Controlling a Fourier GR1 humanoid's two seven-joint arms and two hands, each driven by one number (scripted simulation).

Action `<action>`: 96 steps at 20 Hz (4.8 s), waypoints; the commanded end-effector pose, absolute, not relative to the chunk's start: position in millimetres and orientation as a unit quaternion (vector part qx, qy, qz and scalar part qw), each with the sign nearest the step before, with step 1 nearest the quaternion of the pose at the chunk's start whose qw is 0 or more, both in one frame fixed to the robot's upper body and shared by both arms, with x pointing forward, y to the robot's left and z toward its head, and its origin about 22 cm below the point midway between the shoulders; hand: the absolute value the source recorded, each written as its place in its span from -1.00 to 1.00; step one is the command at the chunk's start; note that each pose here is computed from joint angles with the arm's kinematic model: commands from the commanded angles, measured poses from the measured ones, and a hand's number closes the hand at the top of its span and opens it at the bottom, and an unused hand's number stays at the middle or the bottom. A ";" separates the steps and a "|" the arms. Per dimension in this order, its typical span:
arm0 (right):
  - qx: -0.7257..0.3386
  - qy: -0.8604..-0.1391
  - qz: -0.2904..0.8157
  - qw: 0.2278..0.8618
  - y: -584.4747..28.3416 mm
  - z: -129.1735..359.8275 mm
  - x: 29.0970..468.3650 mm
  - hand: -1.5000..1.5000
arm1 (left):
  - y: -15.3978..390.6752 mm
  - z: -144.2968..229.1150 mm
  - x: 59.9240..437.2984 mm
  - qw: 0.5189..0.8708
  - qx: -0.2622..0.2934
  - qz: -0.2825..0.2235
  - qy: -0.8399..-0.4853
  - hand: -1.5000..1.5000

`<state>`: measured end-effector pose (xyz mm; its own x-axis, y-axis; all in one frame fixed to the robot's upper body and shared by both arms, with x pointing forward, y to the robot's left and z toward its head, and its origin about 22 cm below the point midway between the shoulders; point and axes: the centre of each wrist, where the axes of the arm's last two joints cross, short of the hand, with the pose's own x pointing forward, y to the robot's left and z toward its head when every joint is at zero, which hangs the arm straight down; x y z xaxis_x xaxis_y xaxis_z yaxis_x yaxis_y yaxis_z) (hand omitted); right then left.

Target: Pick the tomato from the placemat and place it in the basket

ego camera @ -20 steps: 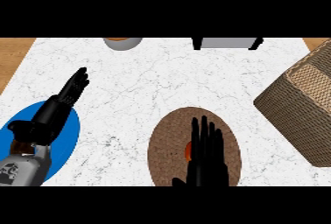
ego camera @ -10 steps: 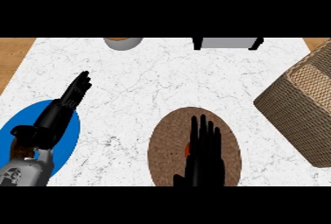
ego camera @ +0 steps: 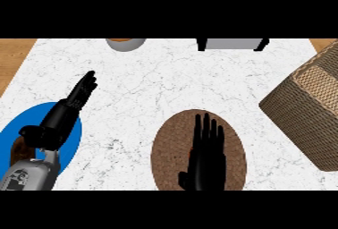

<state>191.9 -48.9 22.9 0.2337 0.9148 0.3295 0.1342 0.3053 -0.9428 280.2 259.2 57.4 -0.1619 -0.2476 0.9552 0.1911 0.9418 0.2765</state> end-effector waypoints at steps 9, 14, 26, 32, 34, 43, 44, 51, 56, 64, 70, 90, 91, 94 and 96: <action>-0.503 -0.478 0.293 0.658 -53.8 11.9 212.6 -1.00 | 251.5 70.9 280.9 0.648 0.018 -0.169 -0.743 0.00; -0.477 -0.475 0.300 0.675 -61.2 -16.7 213.5 -1.00 | 276.0 72.7 285.0 0.648 0.018 -0.166 -0.743 0.00; -0.478 -0.452 0.365 0.658 -41.0 -18.3 217.9 1.00 | 268.5 64.5 280.2 0.646 0.010 -0.171 -0.743 0.00; -0.515 -0.453 0.411 0.600 -39.3 -10.8 230.9 1.00 | 261.8 43.5 274.9 0.649 0.019 -0.171 -0.741 0.00; -0.526 -0.470 0.390 0.592 -35.2 -29.6 227.2 1.00 | 264.2 55.4 288.6 0.646 0.017 -0.166 -0.745 0.00; -0.490 -0.395 0.259 0.732 -82.2 37.1 340.1 1.00 | 261.7 61.9 290.3 0.645 0.006 -0.175 -0.744 0.00; -0.486 -0.413 0.237 0.733 -97.6 22.7 332.5 1.00 | 266.3 64.9 270.9 0.649 0.016 -0.166 -0.742 0.00; -0.450 -0.591 0.080 0.665 -77.8 91.8 331.8 1.00 | 265.3 62.8 283.2 0.648 0.017 -0.161 -0.745 0.00; -0.457 -0.637 0.016 0.620 -69.1 139.9 310.8 1.00 | 265.3 54.3 273.5 0.647 0.023 -0.169 -0.743 0.00; -0.509 -0.603 -0.024 0.614 -78.8 212.1 304.3 1.00 | 252.8 54.1 277.2 0.652 0.013 -0.163 -0.741 0.00; -0.568 -0.559 -0.029 0.603 -89.6 234.7 332.4 1.00 | 262.0 58.1 279.8 0.651 0.009 -0.168 -0.740 0.00; -0.646 -0.502 -0.181 0.546 -288.2 258.8 370.1 1.00 | 256.3 46.8 274.3 0.644 0.021 -0.165 -0.747 0.00; -0.650 -0.500 -0.181 0.543 -285.1 244.9 371.4 1.00 | 282.4 71.8 279.5 0.647 0.019 -0.173 -0.742 0.00; -0.642 -0.491 -0.179 0.561 -321.7 228.3 352.2 1.00 | 268.0 59.9 272.3 0.649 0.019 -0.168 -0.742 0.00; -0.643 -0.483 -0.174 0.569 -305.5 225.1 363.6 1.00 | 263.0 65.1 275.8 0.644 0.013 -0.165 -0.747 0.00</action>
<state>364.4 -297.3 242.9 0.4538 0.4548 0.7663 0.8237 0.1138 -0.5554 280.7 266.2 60.6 -0.1590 -0.2452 0.9563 0.1854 0.9440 0.2729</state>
